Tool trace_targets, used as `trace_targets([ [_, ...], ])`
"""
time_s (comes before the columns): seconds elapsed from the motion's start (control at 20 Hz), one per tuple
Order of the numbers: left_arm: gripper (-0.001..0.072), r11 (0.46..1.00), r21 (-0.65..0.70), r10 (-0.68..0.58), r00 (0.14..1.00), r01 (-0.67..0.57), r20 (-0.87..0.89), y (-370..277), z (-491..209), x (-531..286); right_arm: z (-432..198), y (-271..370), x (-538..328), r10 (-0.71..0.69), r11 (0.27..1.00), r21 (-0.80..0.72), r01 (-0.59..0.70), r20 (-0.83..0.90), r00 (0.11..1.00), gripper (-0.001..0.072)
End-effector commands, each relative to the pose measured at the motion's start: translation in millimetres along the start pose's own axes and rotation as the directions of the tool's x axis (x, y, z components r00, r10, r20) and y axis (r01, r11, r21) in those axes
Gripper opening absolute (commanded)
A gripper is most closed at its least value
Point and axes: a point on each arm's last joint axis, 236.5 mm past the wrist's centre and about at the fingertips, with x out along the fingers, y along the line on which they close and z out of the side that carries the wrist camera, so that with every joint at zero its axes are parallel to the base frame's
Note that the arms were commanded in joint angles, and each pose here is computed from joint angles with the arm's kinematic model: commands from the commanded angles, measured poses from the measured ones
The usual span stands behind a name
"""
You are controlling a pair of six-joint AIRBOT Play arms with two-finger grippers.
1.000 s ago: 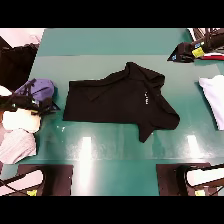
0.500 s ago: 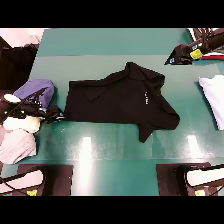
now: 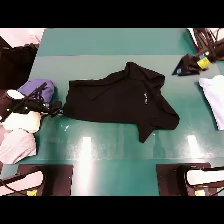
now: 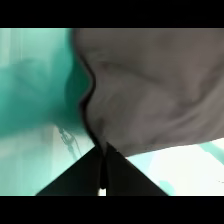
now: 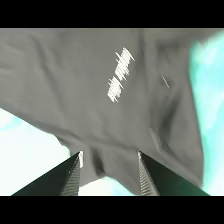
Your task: Fold the shirts.
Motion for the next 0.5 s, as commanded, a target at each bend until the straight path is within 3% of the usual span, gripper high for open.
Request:
trace_targets([
  [0.0,0.0026,0.997,0.079,-0.014,0.996,0.006,0.091,-20.6,16.2,-26.3,-49.8,-59.1,24.3,-0.101,0.984,0.141,0.109,-0.06,0.993,0.0405],
  [0.25,0.0026,0.995,0.101,-0.027,0.996,0.019,0.085,-29.9,9.4,-35.6,-147.0,-102.8,79.1,-0.076,0.922,0.373,0.109,-0.102,0.992,0.0411],
  [0.45,0.0027,0.995,0.101,-0.029,0.996,0.02,0.081,-30.2,8.6,-35.6,-190.0,-115.0,107.3,-0.085,0.881,0.457,0.118,-0.093,0.992,0.0411],
])
